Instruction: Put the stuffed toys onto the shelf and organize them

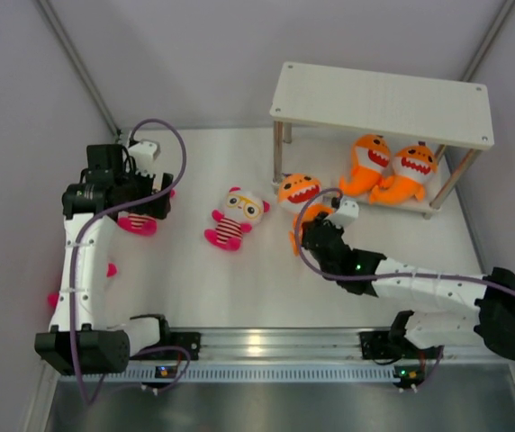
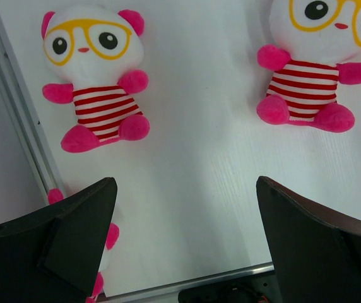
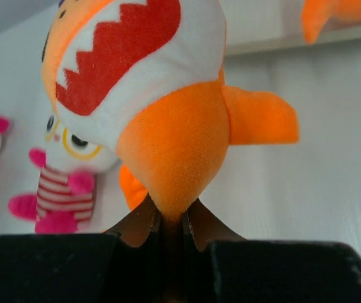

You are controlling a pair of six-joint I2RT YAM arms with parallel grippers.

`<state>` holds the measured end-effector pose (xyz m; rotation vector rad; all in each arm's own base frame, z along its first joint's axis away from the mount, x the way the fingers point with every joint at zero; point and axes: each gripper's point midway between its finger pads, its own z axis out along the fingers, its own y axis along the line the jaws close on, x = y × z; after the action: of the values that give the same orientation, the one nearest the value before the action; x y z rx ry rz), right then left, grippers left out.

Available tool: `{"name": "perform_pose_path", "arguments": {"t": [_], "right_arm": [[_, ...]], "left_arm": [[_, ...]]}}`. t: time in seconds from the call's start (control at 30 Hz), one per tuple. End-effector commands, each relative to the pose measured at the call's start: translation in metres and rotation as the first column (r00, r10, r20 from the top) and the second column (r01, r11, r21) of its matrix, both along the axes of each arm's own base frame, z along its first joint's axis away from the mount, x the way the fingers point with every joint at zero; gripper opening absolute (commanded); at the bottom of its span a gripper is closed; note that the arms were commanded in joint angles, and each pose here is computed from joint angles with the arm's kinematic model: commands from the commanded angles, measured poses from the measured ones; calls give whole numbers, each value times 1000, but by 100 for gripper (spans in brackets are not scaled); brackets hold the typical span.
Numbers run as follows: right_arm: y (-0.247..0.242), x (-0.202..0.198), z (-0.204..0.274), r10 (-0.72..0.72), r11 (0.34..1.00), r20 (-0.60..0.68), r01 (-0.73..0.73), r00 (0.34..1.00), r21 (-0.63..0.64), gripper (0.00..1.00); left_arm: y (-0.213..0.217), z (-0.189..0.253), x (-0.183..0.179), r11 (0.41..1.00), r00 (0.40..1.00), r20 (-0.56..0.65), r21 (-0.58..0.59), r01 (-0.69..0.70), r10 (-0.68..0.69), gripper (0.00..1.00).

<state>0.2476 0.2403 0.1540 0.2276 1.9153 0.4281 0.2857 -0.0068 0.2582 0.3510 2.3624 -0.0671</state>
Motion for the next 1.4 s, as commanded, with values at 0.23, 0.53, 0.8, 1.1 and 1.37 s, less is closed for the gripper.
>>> {"name": "perform_pose_path", "arguments": {"t": [0.23,0.53,0.8,1.1,1.37], "right_arm": [[-27,146,46,-420,902,21,414,907,125,0],[-33,202,17,-506,862,44,505,861,36,0],[-46,224,-3,-524,850,27,525,851,-35,0],[-46,224,-17,-498,866,6,497,867,-49,41],[-48,211,10,-469,882,52,470,882,-18,70]], "left_arm": [[9,6,-5,998,998,48,45,-34,32,98],[9,1,-6,999,999,35,44,-27,26,98],[8,-2,-6,999,999,25,44,-24,23,98],[8,-6,-8,999,1000,17,48,-15,14,98],[7,-16,-11,999,1000,-8,53,8,-7,98]]}}
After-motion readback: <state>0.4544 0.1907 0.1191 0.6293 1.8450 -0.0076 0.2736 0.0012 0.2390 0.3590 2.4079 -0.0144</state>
